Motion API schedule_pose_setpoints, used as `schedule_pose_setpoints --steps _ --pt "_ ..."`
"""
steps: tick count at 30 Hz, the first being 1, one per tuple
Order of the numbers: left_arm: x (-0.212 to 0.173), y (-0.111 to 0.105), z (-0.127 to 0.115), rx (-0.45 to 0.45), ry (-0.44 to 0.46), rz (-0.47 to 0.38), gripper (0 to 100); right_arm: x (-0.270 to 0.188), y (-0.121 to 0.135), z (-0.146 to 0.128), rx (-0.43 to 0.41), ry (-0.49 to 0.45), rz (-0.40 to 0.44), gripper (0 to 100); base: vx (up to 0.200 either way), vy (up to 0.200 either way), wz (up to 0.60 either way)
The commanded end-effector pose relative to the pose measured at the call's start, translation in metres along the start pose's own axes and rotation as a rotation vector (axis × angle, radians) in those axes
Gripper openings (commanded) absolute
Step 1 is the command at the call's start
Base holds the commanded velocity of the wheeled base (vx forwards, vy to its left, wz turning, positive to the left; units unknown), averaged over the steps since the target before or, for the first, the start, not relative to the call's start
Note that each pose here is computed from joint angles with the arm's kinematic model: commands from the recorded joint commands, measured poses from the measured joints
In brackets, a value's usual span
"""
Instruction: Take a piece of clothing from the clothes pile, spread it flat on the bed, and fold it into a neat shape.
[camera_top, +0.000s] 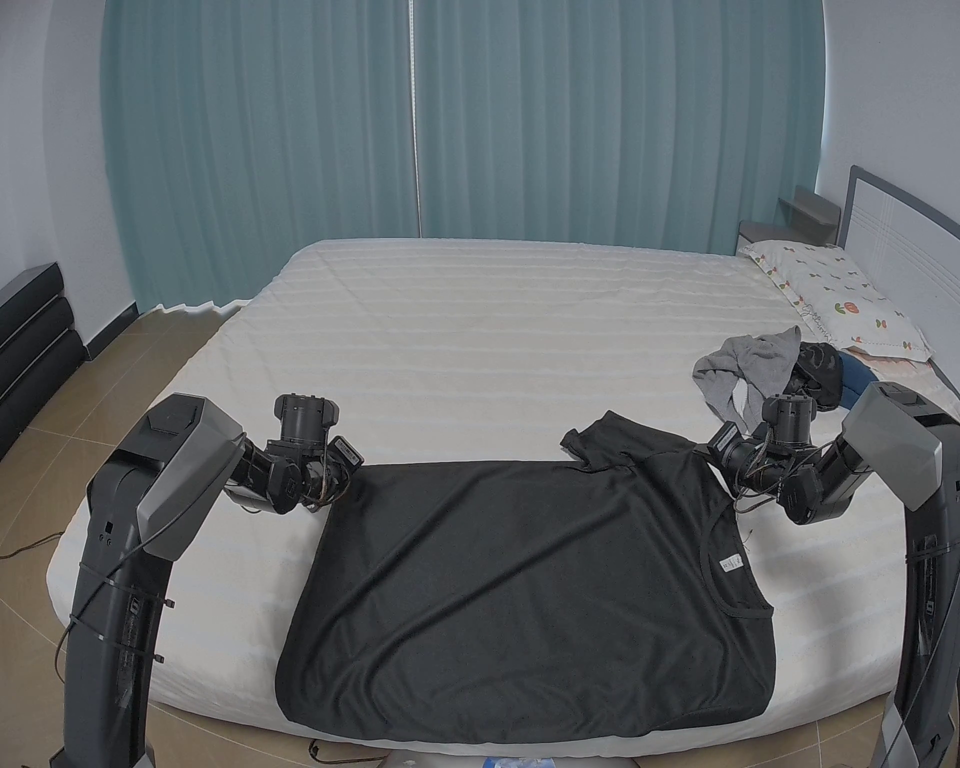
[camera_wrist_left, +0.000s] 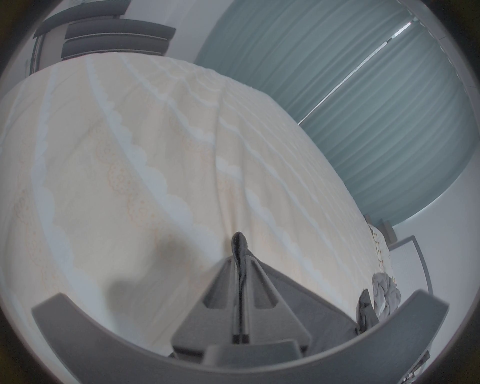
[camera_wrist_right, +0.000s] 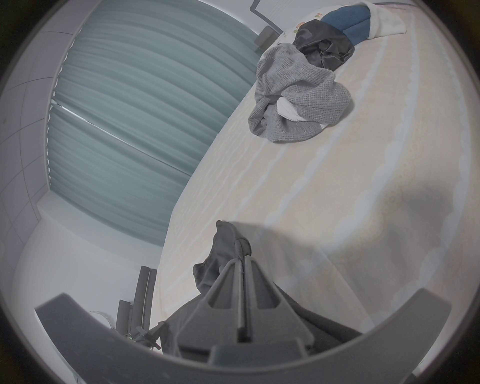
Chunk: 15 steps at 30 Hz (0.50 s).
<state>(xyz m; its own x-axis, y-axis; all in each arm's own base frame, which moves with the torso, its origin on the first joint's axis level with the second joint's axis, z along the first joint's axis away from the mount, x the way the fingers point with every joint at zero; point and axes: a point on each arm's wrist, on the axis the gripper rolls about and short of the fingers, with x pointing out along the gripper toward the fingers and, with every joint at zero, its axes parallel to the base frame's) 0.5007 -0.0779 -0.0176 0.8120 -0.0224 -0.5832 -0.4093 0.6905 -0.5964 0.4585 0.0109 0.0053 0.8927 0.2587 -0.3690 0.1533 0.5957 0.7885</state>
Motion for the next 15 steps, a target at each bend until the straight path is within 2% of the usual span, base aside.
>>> schedule_pose_setpoints --steps 1,4,5,8,12,15 --pt "-0.001 -0.005 0.011 -0.014 -0.056 -0.007 0 0.0 0.002 0.007 -0.007 -0.039 0.023 0 0.0 0.0 0.0" --pt "-0.004 -0.01 0.02 -0.018 -0.095 -0.01 0 -0.002 0.005 0.012 -0.017 -0.084 0.039 0 0.0 0.0 0.0" --pt "-0.012 -0.018 0.033 -0.024 -0.126 -0.029 0 -0.003 0.007 0.018 -0.021 -0.114 0.045 0 0.0 0.0 0.0" --pt "-0.018 -0.029 0.046 -0.018 -0.163 -0.062 0 -0.002 0.015 0.029 -0.03 -0.167 0.064 0 0.0 0.0 0.0" --pt "-0.014 -0.031 0.057 0.012 -0.205 -0.073 0 0.002 0.02 0.042 -0.039 -0.219 0.073 0 0.0 0.0 0.0" --pt "-0.008 -0.028 0.06 0.006 -0.221 -0.073 0 0.008 0.015 0.041 -0.04 -0.217 0.071 0 0.0 0.0 0.0"
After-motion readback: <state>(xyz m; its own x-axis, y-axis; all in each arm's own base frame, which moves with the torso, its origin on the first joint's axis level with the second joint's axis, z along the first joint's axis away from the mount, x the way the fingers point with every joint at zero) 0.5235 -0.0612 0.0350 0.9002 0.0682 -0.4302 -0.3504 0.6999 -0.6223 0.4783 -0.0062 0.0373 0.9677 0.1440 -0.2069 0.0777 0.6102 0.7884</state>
